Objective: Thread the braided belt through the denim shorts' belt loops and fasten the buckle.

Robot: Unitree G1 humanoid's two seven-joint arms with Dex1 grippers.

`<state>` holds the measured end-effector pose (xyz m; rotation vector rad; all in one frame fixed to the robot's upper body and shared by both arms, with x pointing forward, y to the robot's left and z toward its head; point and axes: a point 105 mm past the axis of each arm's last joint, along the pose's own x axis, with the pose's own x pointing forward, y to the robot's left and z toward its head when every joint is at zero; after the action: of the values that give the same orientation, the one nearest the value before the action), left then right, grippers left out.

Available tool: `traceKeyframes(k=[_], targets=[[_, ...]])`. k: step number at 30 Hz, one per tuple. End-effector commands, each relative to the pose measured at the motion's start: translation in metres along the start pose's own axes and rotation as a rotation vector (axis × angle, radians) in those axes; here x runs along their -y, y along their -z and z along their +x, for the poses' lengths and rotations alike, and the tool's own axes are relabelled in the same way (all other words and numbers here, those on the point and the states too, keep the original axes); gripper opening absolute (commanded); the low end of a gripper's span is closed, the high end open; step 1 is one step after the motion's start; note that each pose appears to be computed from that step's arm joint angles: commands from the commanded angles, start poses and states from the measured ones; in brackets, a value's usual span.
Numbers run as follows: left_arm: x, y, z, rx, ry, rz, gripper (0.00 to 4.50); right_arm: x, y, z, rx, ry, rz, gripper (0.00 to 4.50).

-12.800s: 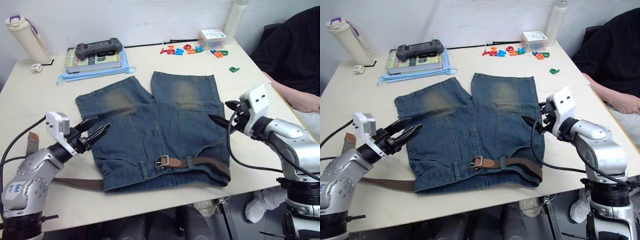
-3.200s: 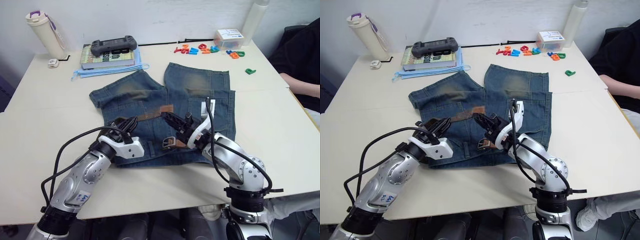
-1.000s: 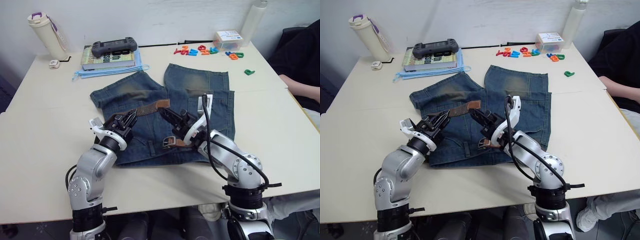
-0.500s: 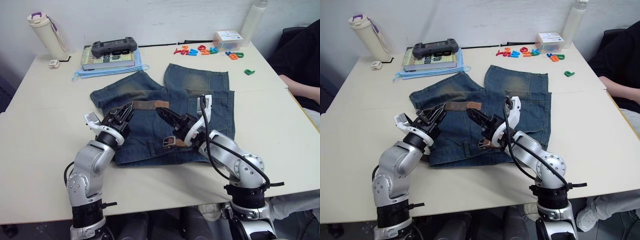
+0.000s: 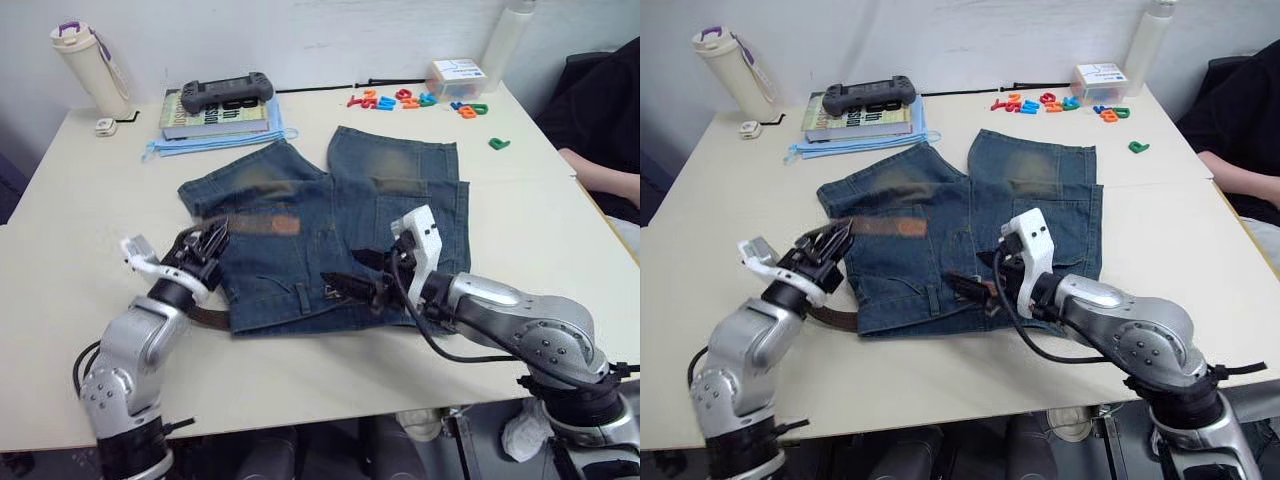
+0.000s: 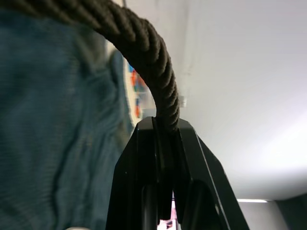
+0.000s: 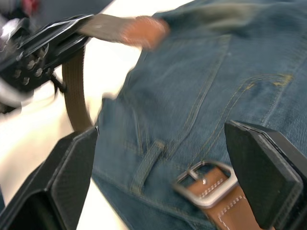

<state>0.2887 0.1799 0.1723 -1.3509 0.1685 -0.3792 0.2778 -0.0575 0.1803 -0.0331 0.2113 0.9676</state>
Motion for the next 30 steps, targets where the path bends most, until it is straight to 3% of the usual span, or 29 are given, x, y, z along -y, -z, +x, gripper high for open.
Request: traceKeyframes(k=[1, 4, 7, 14, 15, 22, 30], targets=[[-0.004, 0.015, -0.017, -0.124, 0.002, 0.102, 0.00, -0.014, -0.001, 0.000, -0.020, -0.079, -0.273, 4.48], [-0.021, 0.012, -0.027, -0.123, -0.046, 0.081, 0.00, -0.012, 0.000, -0.001, -0.005, -0.092, -0.290, 4.48], [-0.031, 0.009, -0.033, -0.131, -0.080, 0.081, 0.00, -0.008, 0.000, -0.004, 0.002, -0.093, -0.320, 3.75], [-0.039, 0.020, -0.031, -0.177, -0.086, 0.100, 0.00, -0.007, 0.012, -0.017, -0.050, -0.161, -0.374, 0.34], [-0.041, 0.021, -0.030, -0.177, -0.093, 0.098, 0.00, -0.008, 0.012, -0.018, -0.053, -0.169, -0.377, 0.03], [-0.045, 0.035, -0.020, -0.197, -0.103, 0.092, 0.00, -0.006, 0.011, -0.024, -0.057, -0.171, -0.389, 0.03], [-0.045, 0.028, -0.023, -0.165, -0.142, 0.115, 0.00, -0.002, 0.008, -0.030, -0.051, -0.157, -0.368, 0.03]])
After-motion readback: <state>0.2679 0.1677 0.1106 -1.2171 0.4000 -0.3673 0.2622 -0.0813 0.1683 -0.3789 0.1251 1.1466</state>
